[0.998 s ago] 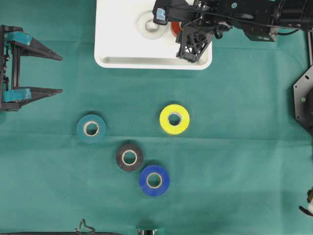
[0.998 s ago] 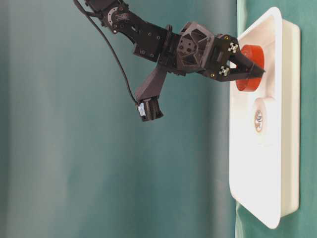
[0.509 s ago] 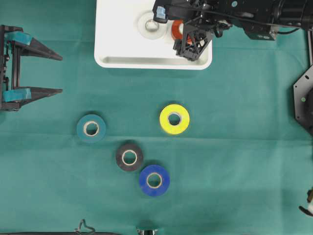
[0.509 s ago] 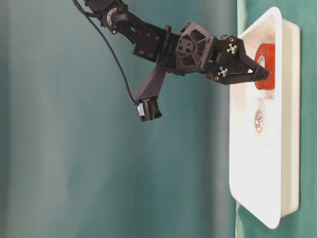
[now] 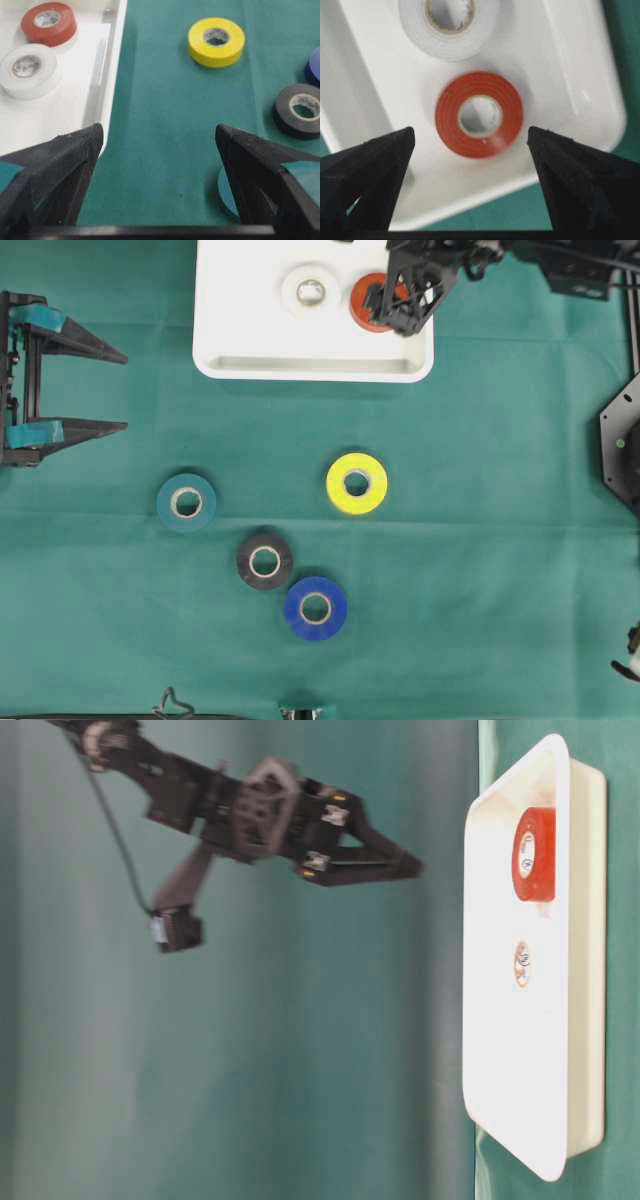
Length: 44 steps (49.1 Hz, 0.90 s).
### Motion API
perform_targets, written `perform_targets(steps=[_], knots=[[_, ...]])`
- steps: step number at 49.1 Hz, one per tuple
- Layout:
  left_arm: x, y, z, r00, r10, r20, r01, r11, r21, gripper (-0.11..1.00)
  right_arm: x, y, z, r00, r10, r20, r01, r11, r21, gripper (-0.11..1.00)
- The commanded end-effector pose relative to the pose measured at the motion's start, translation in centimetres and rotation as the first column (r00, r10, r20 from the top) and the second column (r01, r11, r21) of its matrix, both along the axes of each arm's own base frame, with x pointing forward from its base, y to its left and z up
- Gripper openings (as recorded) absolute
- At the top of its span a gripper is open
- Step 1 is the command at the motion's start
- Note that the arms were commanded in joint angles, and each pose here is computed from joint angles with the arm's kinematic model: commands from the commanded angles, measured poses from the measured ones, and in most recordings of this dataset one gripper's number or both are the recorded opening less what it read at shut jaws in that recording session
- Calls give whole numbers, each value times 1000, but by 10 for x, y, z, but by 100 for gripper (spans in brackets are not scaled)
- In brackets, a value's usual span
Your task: Pick up the tape from a random location and place it into the white case.
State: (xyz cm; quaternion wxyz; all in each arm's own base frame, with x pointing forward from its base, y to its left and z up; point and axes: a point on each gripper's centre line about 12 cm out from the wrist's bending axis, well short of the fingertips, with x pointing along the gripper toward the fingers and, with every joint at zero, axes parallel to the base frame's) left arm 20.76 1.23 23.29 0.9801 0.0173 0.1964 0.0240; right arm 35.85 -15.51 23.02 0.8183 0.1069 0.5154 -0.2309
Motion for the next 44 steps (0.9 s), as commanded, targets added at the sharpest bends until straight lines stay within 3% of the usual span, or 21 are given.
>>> perform_targets(steps=[1,9,29,36,44], knots=[[3,0,6,1000,-2,18,2,1000,0,97,-4,-2,32,999,-7,35,8,1000,-30,90],[3,0,6,1000,-2,18,2,1000,0,97,-10,0,46,999,-11,43,12,999,-42,90],[2,-1,5,1000,-2,17,2,1000,0,97,-5,3,48,997,-9,81,13,999,-40,89],[2,-1,5,1000,-3,12,3,1000,1,97,2,21,46,996,8,89,-6,1000,-24,89],[2,-1,5,1000,-3,12,3,1000,-1,97,13,56,45,991,98,88,-97,995,-19,89]])
